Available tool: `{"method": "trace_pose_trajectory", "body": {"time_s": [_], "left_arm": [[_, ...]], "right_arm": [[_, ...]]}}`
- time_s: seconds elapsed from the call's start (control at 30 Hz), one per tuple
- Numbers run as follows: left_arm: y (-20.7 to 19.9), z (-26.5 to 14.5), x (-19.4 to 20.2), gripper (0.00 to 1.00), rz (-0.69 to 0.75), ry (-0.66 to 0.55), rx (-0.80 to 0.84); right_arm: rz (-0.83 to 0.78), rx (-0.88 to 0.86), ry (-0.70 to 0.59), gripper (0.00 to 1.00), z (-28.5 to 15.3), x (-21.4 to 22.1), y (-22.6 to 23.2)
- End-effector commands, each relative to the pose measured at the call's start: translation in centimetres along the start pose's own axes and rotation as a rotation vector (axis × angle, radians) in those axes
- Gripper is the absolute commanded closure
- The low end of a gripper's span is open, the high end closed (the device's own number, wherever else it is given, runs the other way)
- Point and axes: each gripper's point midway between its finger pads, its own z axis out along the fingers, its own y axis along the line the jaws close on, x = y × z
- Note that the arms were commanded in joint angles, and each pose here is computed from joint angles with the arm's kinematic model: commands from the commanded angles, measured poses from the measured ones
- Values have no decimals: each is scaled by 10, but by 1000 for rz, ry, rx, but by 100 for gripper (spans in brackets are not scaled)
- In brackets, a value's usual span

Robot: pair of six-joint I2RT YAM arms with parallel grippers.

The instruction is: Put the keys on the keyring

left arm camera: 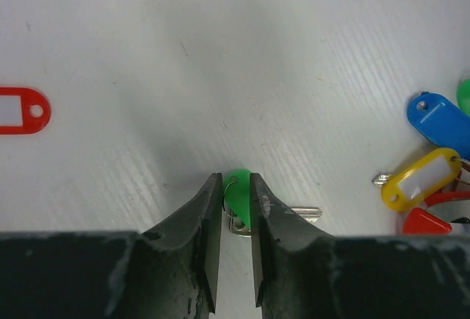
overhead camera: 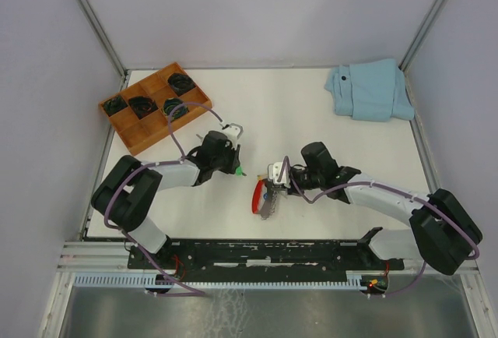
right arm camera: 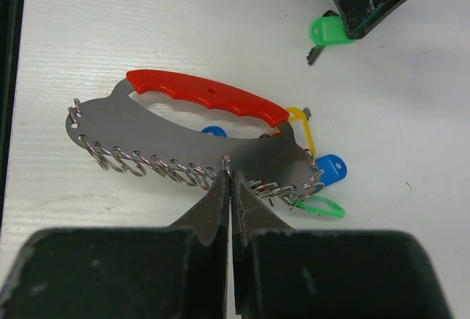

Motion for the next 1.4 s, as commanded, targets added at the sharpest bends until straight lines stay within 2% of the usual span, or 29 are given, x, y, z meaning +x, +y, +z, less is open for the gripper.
{"method": "trace_pose_trajectory", "body": {"time_s": [0.0, 0.13, 0.23, 0.4, 0.67, 0.8, 0.97, 1.1, 1.37], "left_arm": [[-18, -2, -8, 75, -17, 3, 87], [-22, -9, -8, 82, -20, -2, 115], [-28, -12, -9, 83, -26, -11, 141], [-35, -14, -10, 94, -29, -10, 181], [-56, -14, -6, 96, 25, 15, 297], [-66, -16, -8, 88, 59, 5, 340], [-68, -29, -21, 69, 87, -90, 358], [-62, -34, -26, 64, 101, -145, 322], [-49, -23, 4, 61, 30, -11, 252]], "right_arm": [[-46, 49, -49, 99, -6, -19, -10], [-44, 56, -49, 99, -9, -19, -10], [-46, 60, -51, 99, -10, -20, -10], [-47, 62, -51, 99, -11, -21, -9], [-49, 59, -49, 99, -11, -20, -9], [-48, 59, -47, 99, -11, -20, -9], [-34, 68, -40, 99, -11, -19, -10], [-27, 70, -37, 99, -12, -20, -10], [-33, 78, -45, 99, -14, -24, -12]]}}
